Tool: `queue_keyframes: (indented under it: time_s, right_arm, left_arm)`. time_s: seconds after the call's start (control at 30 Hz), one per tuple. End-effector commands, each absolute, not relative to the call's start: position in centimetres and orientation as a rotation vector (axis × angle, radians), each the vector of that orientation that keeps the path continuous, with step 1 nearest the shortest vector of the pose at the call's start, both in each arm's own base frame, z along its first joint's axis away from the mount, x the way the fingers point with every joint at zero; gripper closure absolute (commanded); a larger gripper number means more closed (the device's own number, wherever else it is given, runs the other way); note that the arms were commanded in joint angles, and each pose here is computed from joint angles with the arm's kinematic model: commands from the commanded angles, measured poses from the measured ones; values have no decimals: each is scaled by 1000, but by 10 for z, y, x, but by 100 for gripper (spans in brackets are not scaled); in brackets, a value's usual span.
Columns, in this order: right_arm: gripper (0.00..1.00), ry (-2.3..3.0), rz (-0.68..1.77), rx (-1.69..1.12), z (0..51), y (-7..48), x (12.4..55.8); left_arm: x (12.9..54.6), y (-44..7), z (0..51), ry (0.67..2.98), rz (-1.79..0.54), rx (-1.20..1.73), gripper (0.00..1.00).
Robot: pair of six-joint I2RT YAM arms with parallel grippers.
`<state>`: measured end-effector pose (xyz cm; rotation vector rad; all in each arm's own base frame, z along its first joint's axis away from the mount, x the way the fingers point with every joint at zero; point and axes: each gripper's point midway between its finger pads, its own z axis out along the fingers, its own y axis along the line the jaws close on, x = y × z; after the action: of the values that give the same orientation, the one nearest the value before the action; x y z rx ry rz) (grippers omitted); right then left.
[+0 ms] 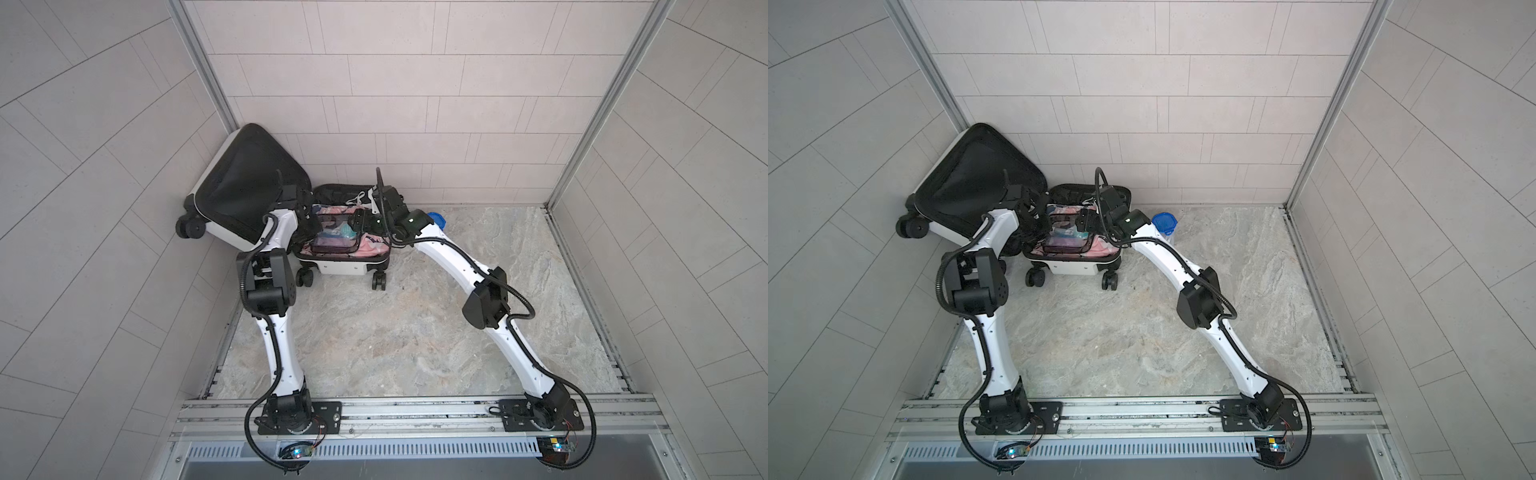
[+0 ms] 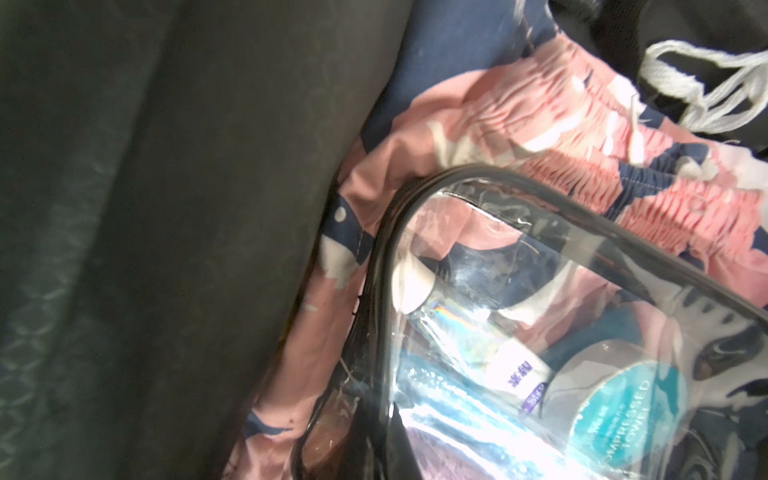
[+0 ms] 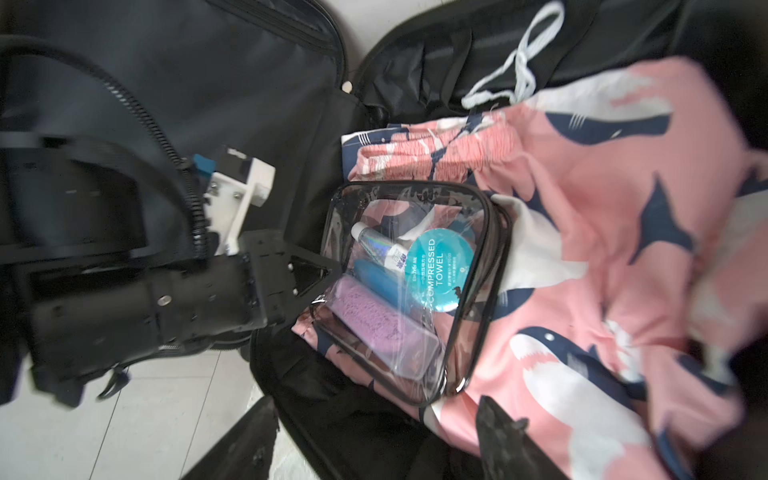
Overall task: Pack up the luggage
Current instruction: 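Open both grippers to release the pouch and raise them out, then grasp the blue-lidded cup top with the right gripper while the left gripper approaches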
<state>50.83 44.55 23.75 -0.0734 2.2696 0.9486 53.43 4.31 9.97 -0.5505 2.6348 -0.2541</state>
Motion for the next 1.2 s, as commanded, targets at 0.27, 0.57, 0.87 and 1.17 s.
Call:
queue_keyframes:
  time_s: [0.27, 0.57, 0.87, 1.17]
  right_arm:
    - [17, 2264, 583, -277, 305, 368, 464]
    - [15, 2308, 320, -165, 308, 269, 449]
    - [15, 2419, 177, 37, 269, 182, 449]
    - [14, 2528, 150, -93, 226, 185, 455]
  left_arm:
    - [523, 31, 137, 2609, -345, -483, 38]
    - [509, 14, 241, 2373, -465, -421, 0]
    - [453, -16, 335, 2092, -605, -341, 0]
    - [356, -138, 301, 2024, -728, -145, 0]
